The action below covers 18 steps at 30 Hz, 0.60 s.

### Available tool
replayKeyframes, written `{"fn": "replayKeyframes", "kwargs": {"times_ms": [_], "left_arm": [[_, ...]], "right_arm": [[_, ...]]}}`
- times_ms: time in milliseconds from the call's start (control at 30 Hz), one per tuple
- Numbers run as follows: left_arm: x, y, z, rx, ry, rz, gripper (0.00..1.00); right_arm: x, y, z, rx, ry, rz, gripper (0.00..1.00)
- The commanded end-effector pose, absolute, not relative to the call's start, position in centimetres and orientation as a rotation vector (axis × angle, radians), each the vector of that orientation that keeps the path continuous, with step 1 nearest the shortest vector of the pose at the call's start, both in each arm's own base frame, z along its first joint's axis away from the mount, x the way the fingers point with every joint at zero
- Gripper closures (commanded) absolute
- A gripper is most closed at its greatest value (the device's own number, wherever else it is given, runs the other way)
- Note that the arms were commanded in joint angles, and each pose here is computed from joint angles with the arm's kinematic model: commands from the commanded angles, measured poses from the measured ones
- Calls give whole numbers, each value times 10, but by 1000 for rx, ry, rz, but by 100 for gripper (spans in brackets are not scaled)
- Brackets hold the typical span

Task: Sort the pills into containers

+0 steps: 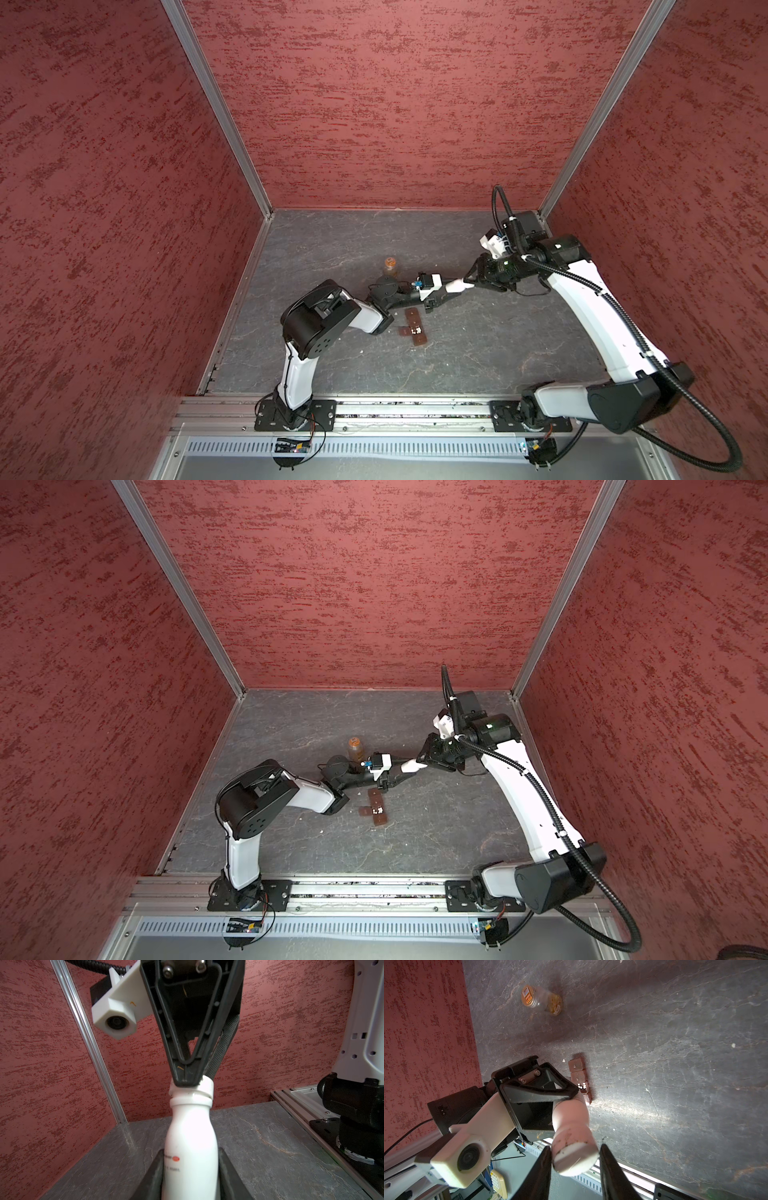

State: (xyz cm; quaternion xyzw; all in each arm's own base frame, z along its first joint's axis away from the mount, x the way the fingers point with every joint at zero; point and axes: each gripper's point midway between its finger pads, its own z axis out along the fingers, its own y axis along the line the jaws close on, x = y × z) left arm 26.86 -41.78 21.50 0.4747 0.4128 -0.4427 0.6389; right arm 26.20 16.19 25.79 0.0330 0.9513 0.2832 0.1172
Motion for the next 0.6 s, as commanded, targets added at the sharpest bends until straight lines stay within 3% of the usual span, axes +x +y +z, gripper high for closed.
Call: {"fn": "replayKeyframes", "kwargs": {"times_ms": [0,233,467,567], "left_arm": [[262,-419,224,1089,910,-1036,100],[257,-420,220,1086,907,-986,100],[257,-425,208,1061,899,-682,100],[259,-427,205,1063,887,-591,100]], "right_arm": [[267,166,265,47,2754,832,63],[270,167,265,130,2770,848,73],[272,177,249,406,2834,960,83],[272,177,243,467,2851,960,81]]}}
